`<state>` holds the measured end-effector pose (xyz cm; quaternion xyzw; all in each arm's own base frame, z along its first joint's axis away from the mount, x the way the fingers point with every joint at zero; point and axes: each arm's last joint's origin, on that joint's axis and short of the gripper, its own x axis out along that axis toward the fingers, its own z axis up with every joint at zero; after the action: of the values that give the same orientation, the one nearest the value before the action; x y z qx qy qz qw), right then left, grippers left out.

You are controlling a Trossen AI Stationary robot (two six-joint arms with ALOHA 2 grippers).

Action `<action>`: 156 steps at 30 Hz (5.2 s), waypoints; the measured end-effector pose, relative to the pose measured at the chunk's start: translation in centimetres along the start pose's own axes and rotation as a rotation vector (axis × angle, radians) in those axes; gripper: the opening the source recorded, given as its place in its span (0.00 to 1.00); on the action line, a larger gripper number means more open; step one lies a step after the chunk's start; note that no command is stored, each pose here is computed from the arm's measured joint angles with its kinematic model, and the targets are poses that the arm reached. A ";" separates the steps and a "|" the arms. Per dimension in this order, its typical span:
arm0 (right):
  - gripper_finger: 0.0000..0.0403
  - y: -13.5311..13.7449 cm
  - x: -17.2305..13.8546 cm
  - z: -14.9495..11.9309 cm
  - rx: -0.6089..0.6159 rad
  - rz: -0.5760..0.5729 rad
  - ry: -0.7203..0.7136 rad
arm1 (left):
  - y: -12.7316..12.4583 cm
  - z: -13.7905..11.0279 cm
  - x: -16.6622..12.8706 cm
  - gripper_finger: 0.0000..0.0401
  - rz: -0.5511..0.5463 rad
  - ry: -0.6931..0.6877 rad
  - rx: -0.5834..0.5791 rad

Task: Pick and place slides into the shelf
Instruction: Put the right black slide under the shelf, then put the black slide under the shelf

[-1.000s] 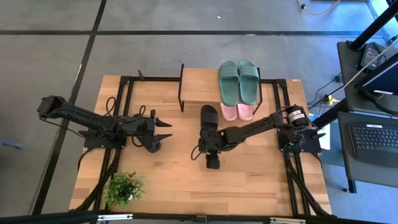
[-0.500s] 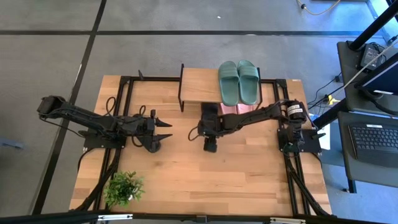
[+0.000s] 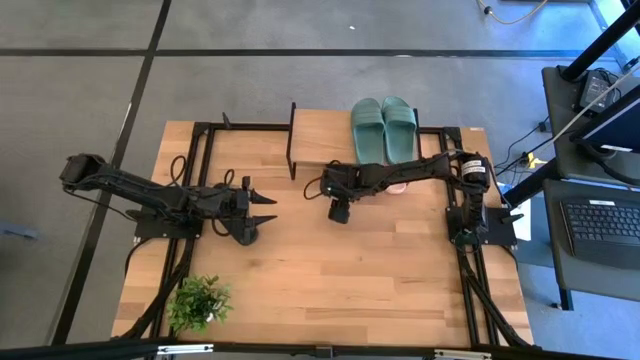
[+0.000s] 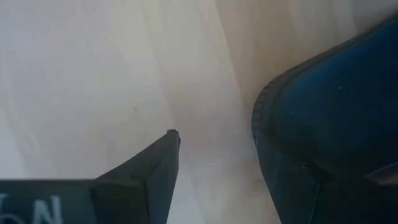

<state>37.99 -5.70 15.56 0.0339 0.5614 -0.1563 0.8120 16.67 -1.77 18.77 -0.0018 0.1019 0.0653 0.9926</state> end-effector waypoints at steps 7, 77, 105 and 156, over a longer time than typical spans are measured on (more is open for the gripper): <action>0.53 -0.6 0.1 0.0 -0.002 -0.005 0.006 | 0.0 0.0 0.0 0.47 0.000 0.000 0.000; 0.53 1.4 -7.8 -22.8 0.056 0.300 -0.709 | -1.3 1.2 5.3 0.47 1.007 1.419 -0.133; 0.53 1.4 -7.8 -22.8 0.055 0.298 -0.708 | -0.8 -2.6 4.2 0.47 1.020 1.440 -0.111; 0.53 1.4 -7.8 -22.8 0.030 0.289 -0.711 | -5.4 6.9 8.8 0.01 0.670 1.074 0.081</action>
<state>15.36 2.58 14.19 0.0682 0.2317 -0.0502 0.9691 27.29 -5.86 23.73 0.0352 0.5830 0.3586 0.7282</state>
